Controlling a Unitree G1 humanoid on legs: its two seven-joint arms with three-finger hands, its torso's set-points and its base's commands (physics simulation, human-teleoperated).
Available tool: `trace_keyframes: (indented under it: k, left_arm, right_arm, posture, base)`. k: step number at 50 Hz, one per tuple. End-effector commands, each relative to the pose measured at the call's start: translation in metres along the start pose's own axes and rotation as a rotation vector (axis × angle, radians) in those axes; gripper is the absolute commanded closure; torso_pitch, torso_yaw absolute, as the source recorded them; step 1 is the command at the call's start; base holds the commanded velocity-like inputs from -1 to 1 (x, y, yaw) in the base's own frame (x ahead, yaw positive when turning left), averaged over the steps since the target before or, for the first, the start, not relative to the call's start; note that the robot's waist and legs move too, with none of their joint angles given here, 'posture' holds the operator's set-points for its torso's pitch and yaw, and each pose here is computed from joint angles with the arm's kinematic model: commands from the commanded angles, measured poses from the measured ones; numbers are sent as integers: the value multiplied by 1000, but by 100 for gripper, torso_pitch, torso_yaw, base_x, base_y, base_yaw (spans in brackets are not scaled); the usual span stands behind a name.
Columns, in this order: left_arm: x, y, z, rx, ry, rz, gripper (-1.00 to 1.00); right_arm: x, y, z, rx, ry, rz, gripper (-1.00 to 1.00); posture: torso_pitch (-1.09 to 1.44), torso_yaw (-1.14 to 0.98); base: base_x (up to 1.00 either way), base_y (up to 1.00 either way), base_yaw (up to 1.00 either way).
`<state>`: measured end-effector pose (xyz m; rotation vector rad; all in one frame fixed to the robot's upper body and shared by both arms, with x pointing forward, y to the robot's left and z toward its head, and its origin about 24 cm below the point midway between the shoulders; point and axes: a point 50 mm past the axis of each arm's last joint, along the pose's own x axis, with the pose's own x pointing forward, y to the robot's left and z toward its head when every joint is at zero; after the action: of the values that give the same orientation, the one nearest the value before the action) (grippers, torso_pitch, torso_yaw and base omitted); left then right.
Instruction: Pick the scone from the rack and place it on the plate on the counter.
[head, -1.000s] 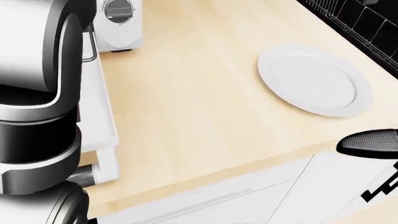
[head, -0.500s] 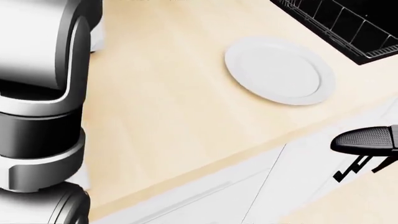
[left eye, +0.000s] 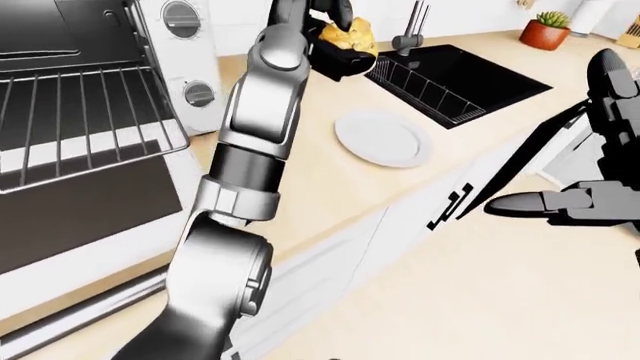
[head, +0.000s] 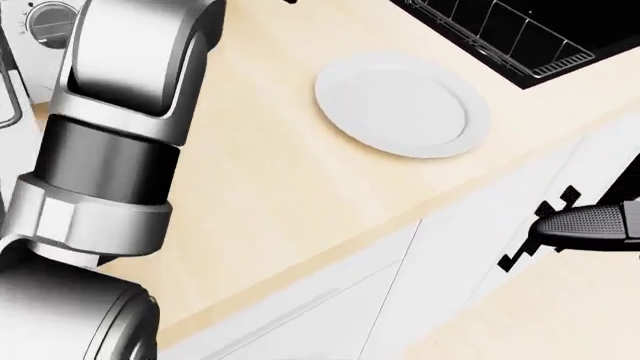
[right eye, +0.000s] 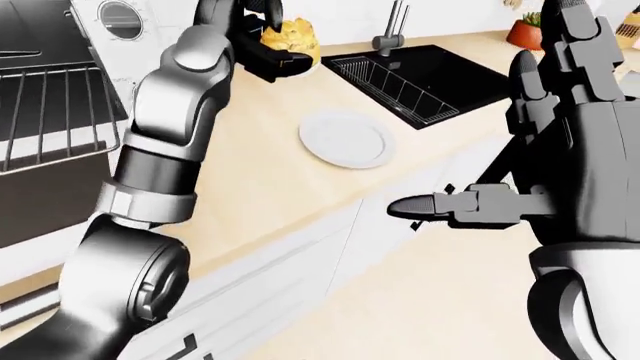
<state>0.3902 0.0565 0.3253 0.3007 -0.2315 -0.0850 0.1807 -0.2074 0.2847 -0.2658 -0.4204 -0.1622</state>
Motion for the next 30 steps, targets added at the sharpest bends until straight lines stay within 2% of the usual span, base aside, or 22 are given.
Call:
trace_keyframes:
  k: [1, 4, 10, 15, 19, 26, 30]
  left_arm:
    - [-5, 6, 32, -7, -122, 19, 100]
    - [-1, 5, 28, -10, -114, 23, 100]
    - [-5, 12, 30, -9, -108, 30, 100]
    - [-2, 10, 27, -7, -102, 31, 100]
    - [8, 2, 19, -6, -98, 28, 100]
    - [8, 8, 22, -9, -93, 34, 100]
    - [12, 9, 14, 0, -79, 34, 100]
  right_arm:
    - [0, -6, 9, -5, -56, -42, -100]
    - [-1, -7, 8, -5, -55, -42, -100]
    - [-1, -6, 8, -3, -54, -40, -100]
    - [0, -5, 8, -2, -54, -38, -100]
    - [1, -5, 7, -4, -53, -39, -100]
    - [0, -5, 8, -6, -51, -39, -100]
    - [0, -5, 7, -8, -49, -40, -100]
  posture:
    - [0, -72]
    - [0, -74]
    - [0, -77]
    - [0, -79]
    - [0, -81]
    - [0, -85]
    - [0, -87]
  base:
    - [0, 0, 0]
    - [0, 0, 0]
    - [0, 0, 0]
    - [0, 0, 0]
    - [0, 0, 0]
    - [0, 0, 0]
    - [0, 0, 0]
